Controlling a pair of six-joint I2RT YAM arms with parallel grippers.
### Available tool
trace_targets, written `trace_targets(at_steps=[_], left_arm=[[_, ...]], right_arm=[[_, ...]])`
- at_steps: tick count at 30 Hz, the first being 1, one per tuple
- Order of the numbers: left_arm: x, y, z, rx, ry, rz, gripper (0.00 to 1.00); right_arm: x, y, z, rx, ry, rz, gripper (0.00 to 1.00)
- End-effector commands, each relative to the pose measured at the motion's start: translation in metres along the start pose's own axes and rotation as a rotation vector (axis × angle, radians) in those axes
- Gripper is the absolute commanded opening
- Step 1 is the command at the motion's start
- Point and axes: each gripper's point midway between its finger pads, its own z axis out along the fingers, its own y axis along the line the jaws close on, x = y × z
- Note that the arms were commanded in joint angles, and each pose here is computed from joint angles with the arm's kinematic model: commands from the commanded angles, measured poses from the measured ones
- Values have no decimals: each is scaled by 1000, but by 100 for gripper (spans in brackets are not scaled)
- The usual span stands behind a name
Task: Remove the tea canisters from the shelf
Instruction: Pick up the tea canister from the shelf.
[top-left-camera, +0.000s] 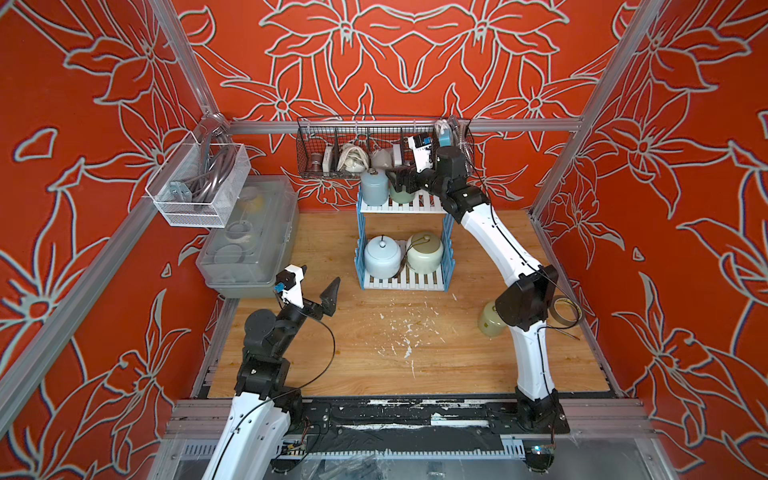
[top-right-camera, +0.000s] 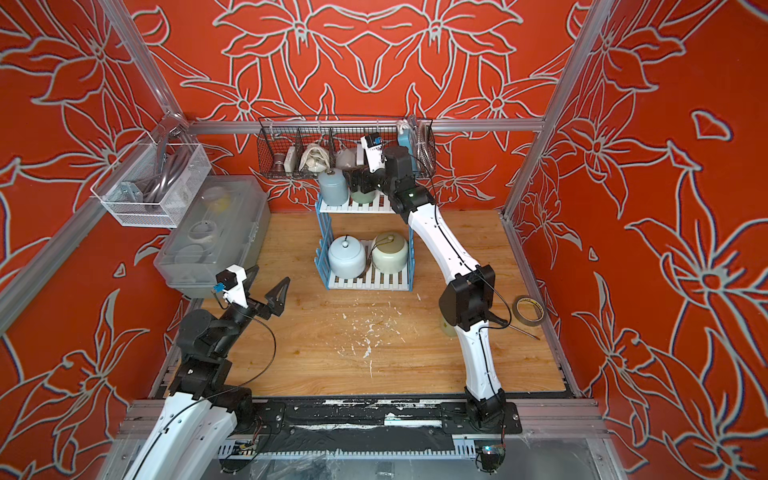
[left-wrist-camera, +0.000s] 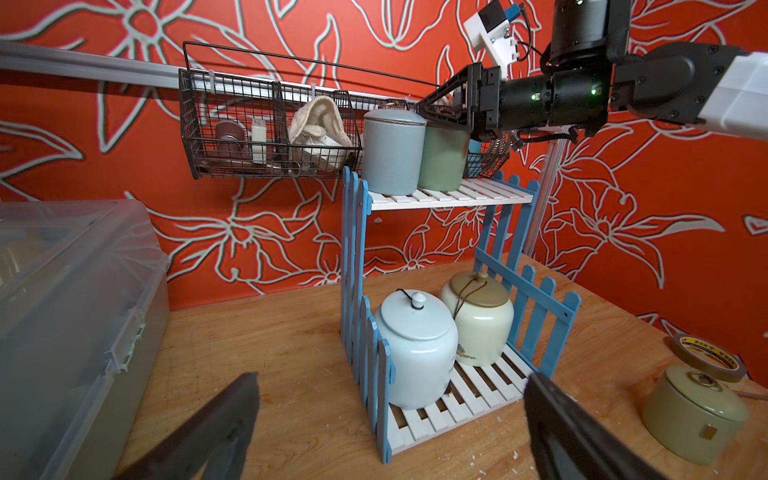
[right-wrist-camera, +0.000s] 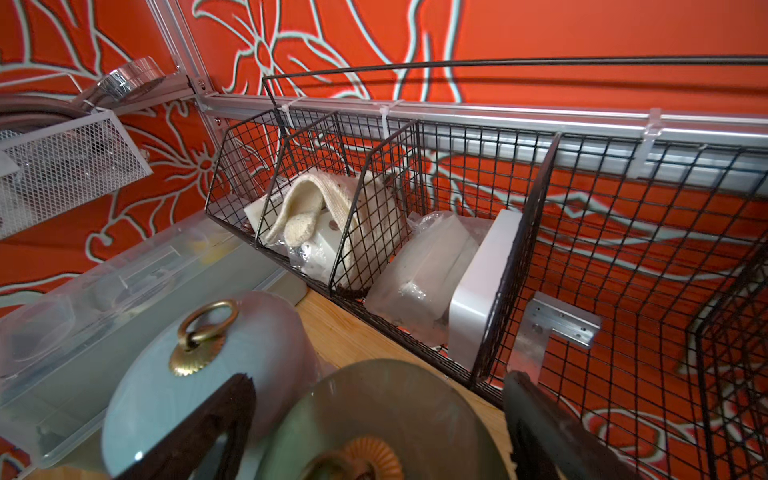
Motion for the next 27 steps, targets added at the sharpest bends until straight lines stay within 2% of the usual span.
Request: trace_targets(at_steps=[1,6,18,27], left_arm=[[-11,-2,-2,6,-27,16,98],[-12,-4,-2,12,-43,30,98],[-12,-5,-3,10,-53,49,98],[-11,-5,-2,11,-49,48,98]], right_arm=[[10,-1,4,15,25,2,91],[19,-4,2,31,56,18,84],[42,-7,-1,77,128,-32,91],[46,-12,-4,113,142,-54,89]])
